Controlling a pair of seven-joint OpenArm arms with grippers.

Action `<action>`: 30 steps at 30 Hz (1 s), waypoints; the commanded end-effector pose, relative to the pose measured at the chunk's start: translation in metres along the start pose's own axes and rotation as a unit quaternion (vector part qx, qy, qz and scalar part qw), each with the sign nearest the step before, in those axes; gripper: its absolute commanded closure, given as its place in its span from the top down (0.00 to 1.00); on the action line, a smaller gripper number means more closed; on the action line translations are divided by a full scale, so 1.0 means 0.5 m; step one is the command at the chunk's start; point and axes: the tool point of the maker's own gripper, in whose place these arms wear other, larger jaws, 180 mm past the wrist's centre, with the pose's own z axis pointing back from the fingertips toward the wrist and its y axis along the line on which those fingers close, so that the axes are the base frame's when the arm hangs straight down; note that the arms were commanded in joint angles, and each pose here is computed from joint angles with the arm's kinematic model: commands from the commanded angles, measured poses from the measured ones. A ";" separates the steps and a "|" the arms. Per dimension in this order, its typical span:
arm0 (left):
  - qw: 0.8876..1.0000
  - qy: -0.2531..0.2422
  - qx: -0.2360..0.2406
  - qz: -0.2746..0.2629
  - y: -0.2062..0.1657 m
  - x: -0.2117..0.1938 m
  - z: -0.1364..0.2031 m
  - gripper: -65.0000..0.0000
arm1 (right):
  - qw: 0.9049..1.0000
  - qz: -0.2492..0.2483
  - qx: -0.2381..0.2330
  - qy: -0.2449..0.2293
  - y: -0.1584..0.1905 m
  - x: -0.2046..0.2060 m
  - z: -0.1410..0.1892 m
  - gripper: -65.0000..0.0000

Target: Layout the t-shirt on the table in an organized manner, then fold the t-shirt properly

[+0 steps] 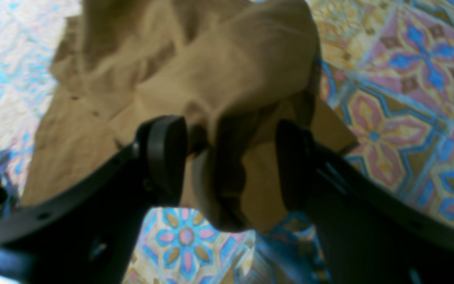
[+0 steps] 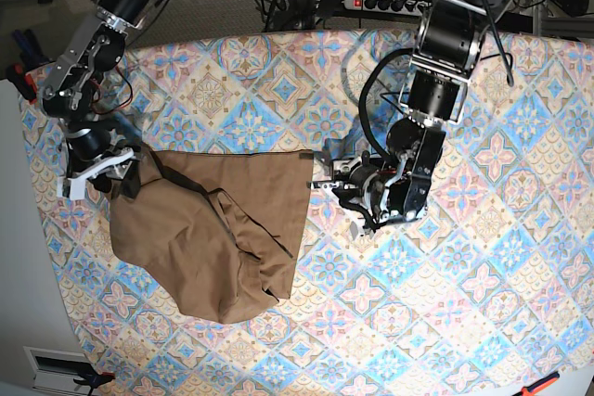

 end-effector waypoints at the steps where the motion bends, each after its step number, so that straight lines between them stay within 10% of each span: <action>1: 0.999 -0.038 0.016 -0.013 -0.002 0.019 -0.023 0.23 | 1.000 0.008 0.003 -0.028 0.002 0.037 0.005 0.53; 20: 0.997 -0.019 -0.041 -0.069 -0.134 -0.014 -0.056 0.22 | 1.000 0.008 0.003 -0.027 0.002 0.035 0.005 0.53; 30: 0.977 0.030 -0.021 -0.208 -0.183 -0.097 -0.089 0.22 | 1.000 0.008 0.003 -0.024 0.002 0.031 0.007 0.53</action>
